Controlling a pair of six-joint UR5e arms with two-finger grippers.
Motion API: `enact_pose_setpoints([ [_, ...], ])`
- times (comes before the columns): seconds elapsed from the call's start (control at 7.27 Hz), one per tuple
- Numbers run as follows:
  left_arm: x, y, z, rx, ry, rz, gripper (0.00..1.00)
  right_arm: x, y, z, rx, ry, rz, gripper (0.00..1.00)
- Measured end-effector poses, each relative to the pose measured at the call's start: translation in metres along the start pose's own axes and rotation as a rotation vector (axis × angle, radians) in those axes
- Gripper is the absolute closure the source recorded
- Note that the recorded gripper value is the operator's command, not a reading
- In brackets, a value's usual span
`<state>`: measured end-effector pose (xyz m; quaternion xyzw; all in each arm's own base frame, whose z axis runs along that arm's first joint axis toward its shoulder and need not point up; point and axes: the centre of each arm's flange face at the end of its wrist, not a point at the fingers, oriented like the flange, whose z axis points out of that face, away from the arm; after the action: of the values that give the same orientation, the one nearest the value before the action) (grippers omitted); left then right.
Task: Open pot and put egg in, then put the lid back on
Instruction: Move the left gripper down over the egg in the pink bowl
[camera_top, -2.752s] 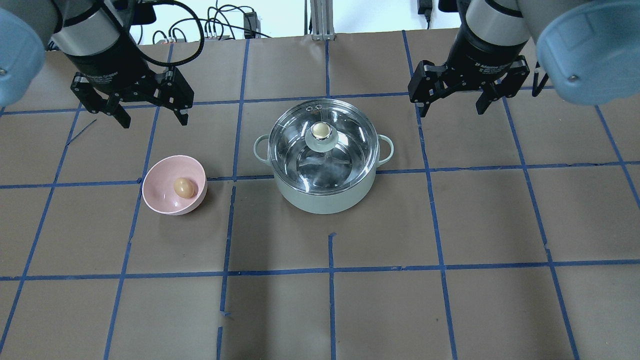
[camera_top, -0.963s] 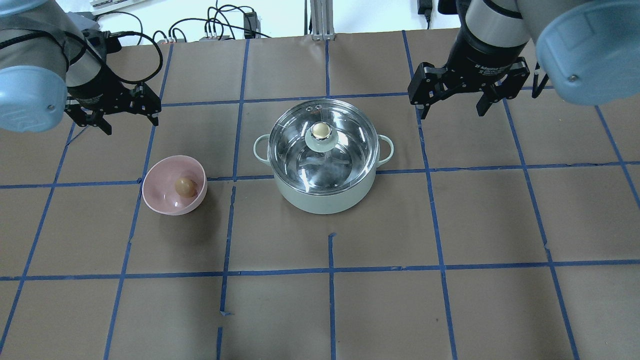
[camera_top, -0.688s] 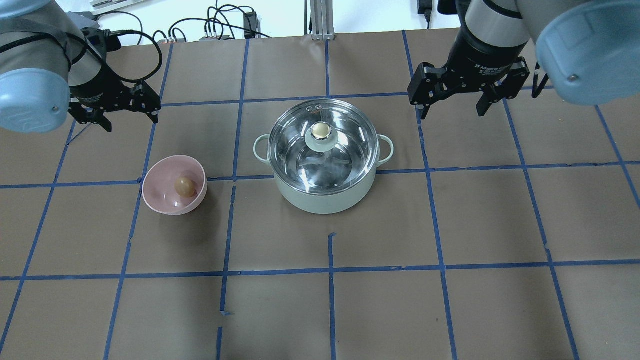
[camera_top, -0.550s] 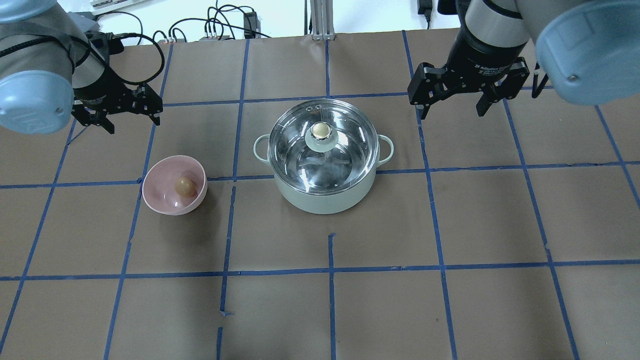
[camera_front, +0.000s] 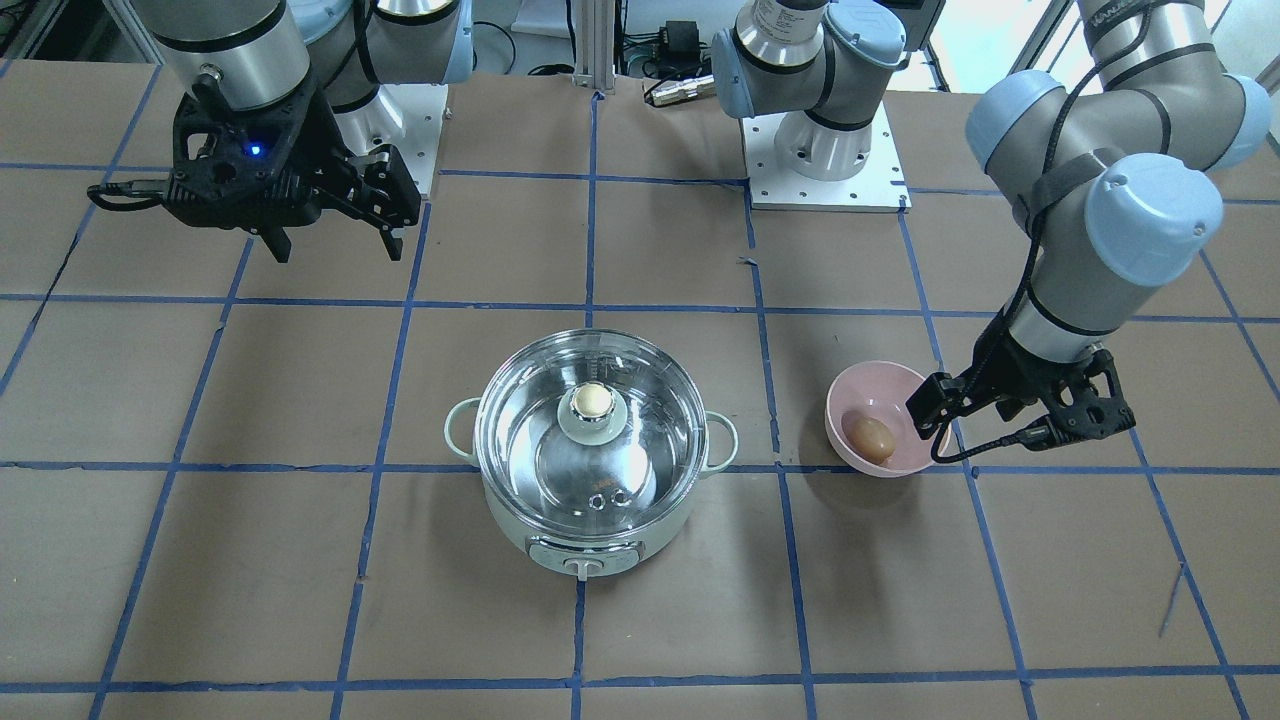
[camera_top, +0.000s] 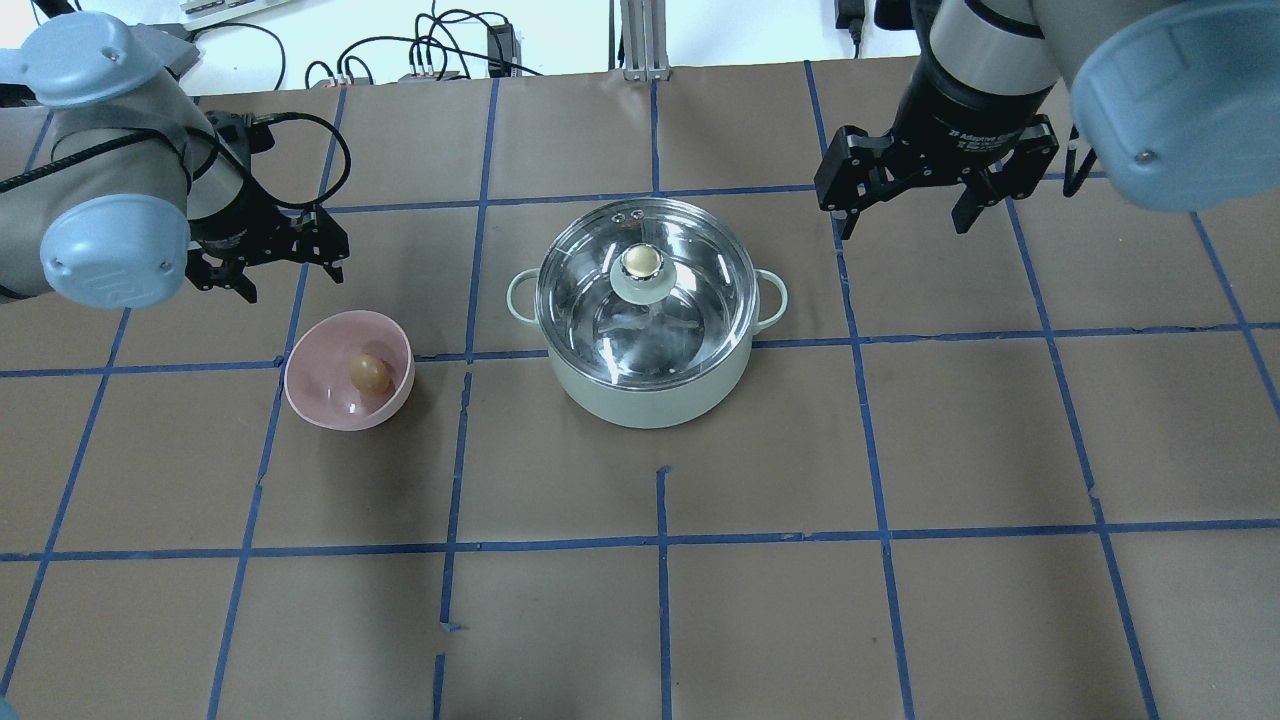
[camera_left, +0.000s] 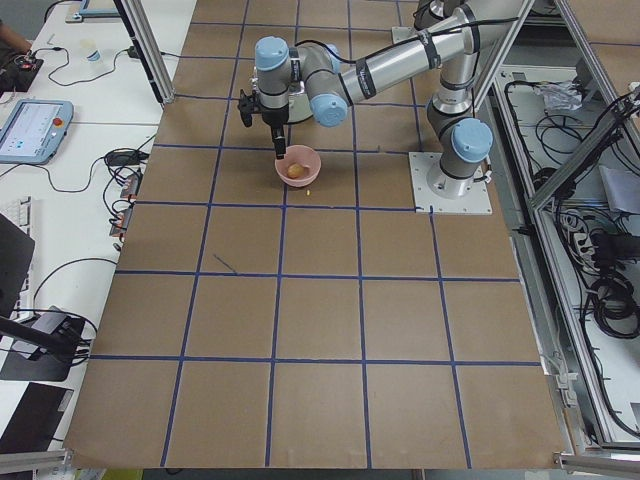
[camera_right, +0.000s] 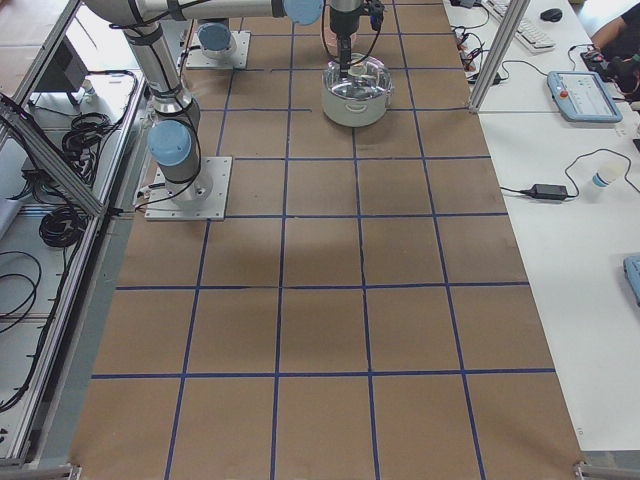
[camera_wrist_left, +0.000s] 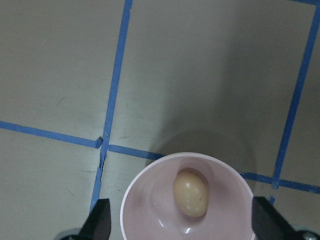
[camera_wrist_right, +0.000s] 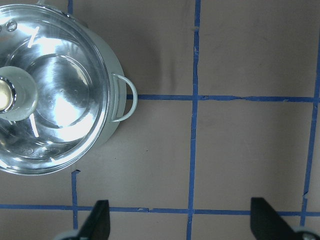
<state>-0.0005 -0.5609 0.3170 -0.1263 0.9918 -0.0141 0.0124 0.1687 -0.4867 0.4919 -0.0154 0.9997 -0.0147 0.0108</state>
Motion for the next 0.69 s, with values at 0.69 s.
enact_pose_setpoints([
  [0.69,0.004,0.042,0.055,-0.009,0.032,-0.139,0.0,-0.001,0.002,0.001,-0.002,0.0,-0.003,0.01],
])
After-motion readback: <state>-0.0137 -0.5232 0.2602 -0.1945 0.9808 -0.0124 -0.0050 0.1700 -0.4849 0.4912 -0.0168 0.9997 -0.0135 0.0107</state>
